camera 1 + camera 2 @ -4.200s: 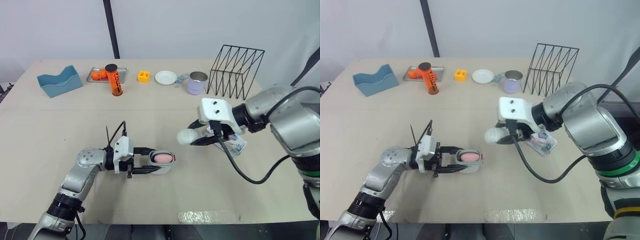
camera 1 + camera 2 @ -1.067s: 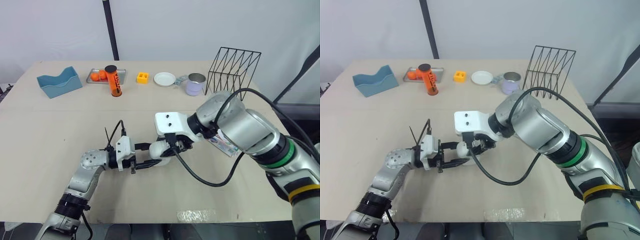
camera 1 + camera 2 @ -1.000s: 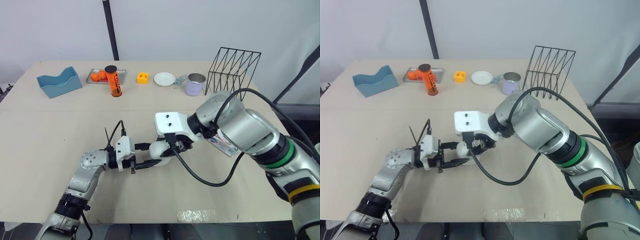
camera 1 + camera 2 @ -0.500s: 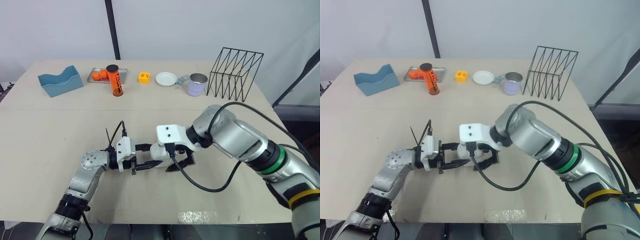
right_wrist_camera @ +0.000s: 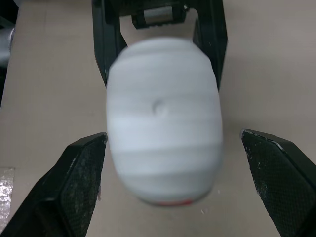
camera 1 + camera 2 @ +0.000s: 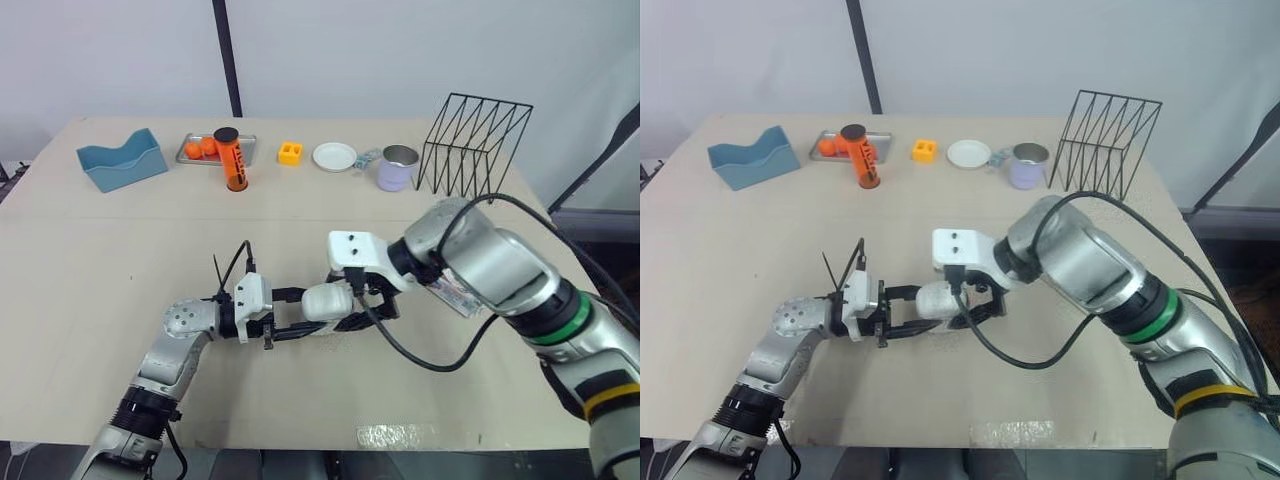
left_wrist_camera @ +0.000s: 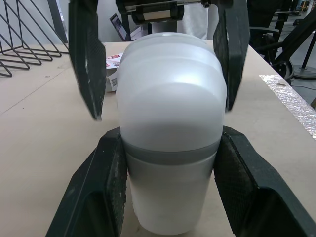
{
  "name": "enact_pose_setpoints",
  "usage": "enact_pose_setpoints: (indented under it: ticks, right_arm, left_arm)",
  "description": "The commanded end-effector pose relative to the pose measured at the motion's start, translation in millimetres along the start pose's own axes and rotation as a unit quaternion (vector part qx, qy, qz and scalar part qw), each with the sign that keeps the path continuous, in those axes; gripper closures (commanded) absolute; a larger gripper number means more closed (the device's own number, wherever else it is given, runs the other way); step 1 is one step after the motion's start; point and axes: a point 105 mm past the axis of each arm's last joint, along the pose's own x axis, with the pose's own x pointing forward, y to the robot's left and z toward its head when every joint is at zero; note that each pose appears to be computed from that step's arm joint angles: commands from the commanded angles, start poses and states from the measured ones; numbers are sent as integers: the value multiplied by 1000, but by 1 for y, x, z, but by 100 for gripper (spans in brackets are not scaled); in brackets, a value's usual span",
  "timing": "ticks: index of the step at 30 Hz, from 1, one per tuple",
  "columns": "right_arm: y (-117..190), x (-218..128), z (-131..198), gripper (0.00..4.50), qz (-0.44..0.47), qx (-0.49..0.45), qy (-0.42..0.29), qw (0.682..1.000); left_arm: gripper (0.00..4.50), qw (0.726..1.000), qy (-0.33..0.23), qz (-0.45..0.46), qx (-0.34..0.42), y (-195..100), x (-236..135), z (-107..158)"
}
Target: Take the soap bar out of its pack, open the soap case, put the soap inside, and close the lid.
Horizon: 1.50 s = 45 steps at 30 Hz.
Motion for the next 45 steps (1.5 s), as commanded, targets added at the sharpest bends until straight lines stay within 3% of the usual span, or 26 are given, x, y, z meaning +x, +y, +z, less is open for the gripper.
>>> enact_pose_setpoints:
  ticks: [1,17,20,21,23,27,28,45]
  right_arm:
    - [3,-22,7,5,-11,-2,-46,999]
    - [2,-67,-5,5,-59,-8,-253,966]
    - [4,-67,-4,89,-60,-24,-281,958]
    - [4,-67,-2,148,-62,-26,-294,954]
    - [6,-66,3,214,-55,-29,-317,946]
    - [7,-61,8,411,-51,-36,-341,938]
    - [8,-59,9,442,-50,-37,-345,937]
    - [6,-21,11,442,-53,-48,-330,941]
  left_arm:
    - [256,1000,-4,-3,13,1,-1,6]
    - [256,1000,2,-9,12,0,-3,6]
    - [256,1000,3,-10,13,0,-3,6]
    - [256,1000,3,-10,13,0,-4,6]
    - [256,1000,4,-11,13,0,-4,7]
    - [256,1000,5,-11,14,0,-5,7]
    - [256,1000,5,-11,14,0,-5,7]
    - [256,1000,7,-8,14,0,-4,7]
